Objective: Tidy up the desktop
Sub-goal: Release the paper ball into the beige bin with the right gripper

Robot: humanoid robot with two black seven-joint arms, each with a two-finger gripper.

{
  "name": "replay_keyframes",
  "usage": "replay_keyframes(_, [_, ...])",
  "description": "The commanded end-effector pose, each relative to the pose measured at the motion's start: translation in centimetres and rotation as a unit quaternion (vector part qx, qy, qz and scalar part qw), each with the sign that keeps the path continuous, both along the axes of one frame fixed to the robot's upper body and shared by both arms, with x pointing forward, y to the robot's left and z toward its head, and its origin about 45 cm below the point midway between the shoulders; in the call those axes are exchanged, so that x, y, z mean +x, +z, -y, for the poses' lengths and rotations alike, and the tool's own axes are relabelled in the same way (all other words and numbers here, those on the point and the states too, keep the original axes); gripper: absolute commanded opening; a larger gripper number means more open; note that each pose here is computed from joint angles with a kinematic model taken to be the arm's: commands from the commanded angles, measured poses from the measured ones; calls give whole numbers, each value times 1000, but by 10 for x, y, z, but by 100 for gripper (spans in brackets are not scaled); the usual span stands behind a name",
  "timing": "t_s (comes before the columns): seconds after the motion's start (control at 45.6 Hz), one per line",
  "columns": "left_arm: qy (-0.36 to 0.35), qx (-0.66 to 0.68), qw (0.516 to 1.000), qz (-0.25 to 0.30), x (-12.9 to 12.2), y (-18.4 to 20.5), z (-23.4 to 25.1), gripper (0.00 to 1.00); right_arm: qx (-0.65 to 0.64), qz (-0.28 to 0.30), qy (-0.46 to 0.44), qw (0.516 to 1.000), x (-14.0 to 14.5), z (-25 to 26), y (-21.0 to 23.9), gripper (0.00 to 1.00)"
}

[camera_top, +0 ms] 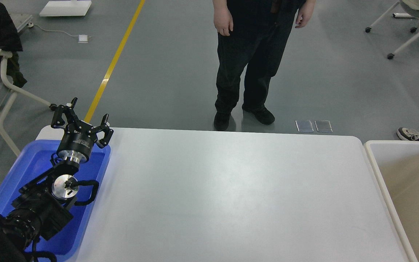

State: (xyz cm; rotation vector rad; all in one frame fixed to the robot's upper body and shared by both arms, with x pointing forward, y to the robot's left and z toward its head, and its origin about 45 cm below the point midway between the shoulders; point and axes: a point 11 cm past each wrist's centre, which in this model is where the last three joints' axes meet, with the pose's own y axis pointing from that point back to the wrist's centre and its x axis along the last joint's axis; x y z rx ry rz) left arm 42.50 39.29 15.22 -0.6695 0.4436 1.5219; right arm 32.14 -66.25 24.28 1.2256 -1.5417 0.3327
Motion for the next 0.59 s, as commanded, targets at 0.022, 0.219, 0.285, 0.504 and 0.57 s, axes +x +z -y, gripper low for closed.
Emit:
replay_keyframes(0.022, [0,0,1000,0,0,0,0,100,22,-54,-85,995,-41,-3,-73,0])
replay_keyframes(0.219, [0,0,1000,0,0,0,0,100,33,-73,-74,994,-41,-33,-116,0])
replay_keyframes(0.285, [0,0,1000,0,0,0,0,100,38,-76,-69,994,-40,-43,-127,0])
replay_keyframes(0.504, [0,0,1000,0,0,0,0,100,59,-76,-61,993,-35,-65,-147,0])
replay_keyframes(0.57, [0,0,1000,1,0,1,0,100,60,-71,-63,994,-34,-67,-147,6])
